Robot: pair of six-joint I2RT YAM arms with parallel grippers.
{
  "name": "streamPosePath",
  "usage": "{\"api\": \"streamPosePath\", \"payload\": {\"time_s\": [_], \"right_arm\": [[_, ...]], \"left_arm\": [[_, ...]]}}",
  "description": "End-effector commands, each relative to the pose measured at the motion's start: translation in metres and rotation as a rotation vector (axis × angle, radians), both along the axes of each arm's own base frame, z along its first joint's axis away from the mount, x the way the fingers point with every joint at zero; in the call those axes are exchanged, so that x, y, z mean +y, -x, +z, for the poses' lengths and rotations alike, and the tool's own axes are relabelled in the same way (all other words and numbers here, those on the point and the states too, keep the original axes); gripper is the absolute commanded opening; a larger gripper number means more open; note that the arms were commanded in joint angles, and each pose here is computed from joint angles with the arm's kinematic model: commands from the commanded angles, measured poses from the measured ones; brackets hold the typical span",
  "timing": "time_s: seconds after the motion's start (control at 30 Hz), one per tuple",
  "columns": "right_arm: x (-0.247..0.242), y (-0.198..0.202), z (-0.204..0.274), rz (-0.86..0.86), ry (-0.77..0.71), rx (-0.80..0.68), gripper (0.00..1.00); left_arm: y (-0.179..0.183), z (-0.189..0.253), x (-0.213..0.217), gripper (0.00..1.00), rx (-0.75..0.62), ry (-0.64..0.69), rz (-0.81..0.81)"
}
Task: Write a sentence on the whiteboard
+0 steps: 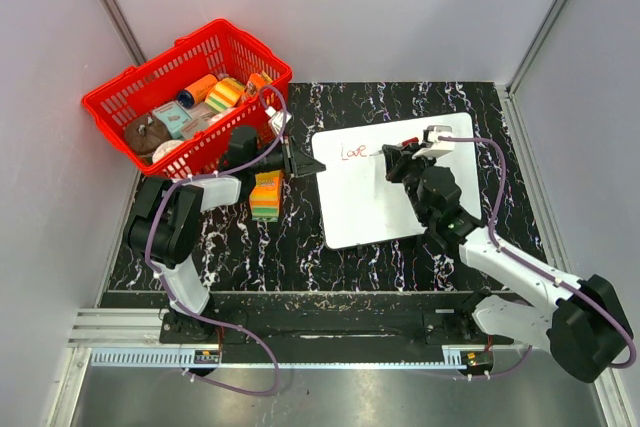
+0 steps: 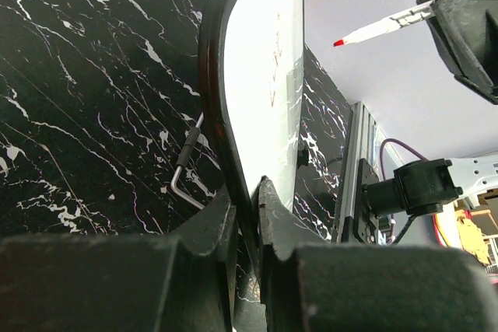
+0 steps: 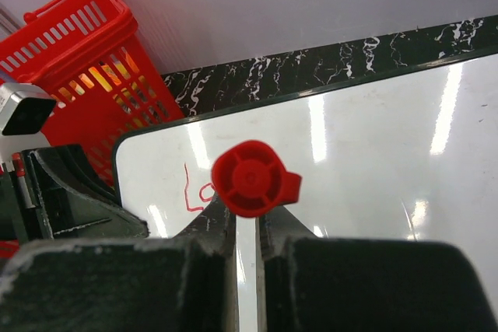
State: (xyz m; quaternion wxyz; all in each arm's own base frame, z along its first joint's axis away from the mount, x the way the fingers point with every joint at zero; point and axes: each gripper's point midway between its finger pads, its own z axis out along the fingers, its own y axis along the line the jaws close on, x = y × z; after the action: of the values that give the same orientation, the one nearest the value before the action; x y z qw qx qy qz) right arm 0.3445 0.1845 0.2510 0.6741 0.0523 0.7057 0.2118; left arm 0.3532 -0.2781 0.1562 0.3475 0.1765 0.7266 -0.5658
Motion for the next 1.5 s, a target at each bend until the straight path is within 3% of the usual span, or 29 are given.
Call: {"api": "streamPosePath", "payload": {"time_s": [0.0, 0.23, 0.43, 0.67, 0.97, 1.1, 1.2, 1.23, 1.37, 1.47], "right_arm": [[-0.001, 0.001, 0.031, 0.006, -0.053, -0.059, 0.0], [-0.003, 0.002, 0.034, 0.004, -0.041, -0.055, 0.0], [-0.005, 0.002, 0.031, -0.003, -0.029, -0.047, 0.0], [-0.008, 0.002, 0.036, -0.011, -0.026, -0.055, 0.0], [-0.012, 0.005, 0.041, -0.02, -0.021, -0.068, 0.0], [-0.014, 0.007, 0.042, -0.021, -0.021, -0.07, 0.0], [-0.015, 0.008, 0.042, -0.023, -0.021, -0.069, 0.0], [-0.015, 0.008, 0.042, -0.023, -0.02, -0.071, 0.0], [-0.016, 0.008, 0.04, -0.024, -0.014, -0.065, 0.0], [-0.016, 0.01, 0.041, -0.018, -0.01, -0.063, 0.0]], "left_arm": [[-0.005, 0.005, -0.006, 0.07, -0.169, -0.018, -0.02], [-0.008, 0.003, -0.006, 0.3, -0.159, -0.027, -0.013], [-0.009, 0.002, -0.005, 0.36, -0.171, -0.035, -0.002], [-0.006, 0.006, -0.007, 0.61, -0.178, -0.008, -0.015], [-0.013, 0.0, -0.019, 0.68, -0.131, 0.01, -0.058], [-0.01, -0.004, -0.032, 0.65, -0.111, 0.004, -0.098], [-0.009, -0.005, -0.035, 0.47, -0.115, -0.007, -0.11], [-0.009, -0.004, -0.035, 0.3, -0.116, -0.005, -0.115], [-0.011, -0.006, -0.036, 0.0, -0.11, -0.017, -0.127], [-0.013, -0.009, -0.035, 0.0, -0.118, -0.051, -0.133]]}}
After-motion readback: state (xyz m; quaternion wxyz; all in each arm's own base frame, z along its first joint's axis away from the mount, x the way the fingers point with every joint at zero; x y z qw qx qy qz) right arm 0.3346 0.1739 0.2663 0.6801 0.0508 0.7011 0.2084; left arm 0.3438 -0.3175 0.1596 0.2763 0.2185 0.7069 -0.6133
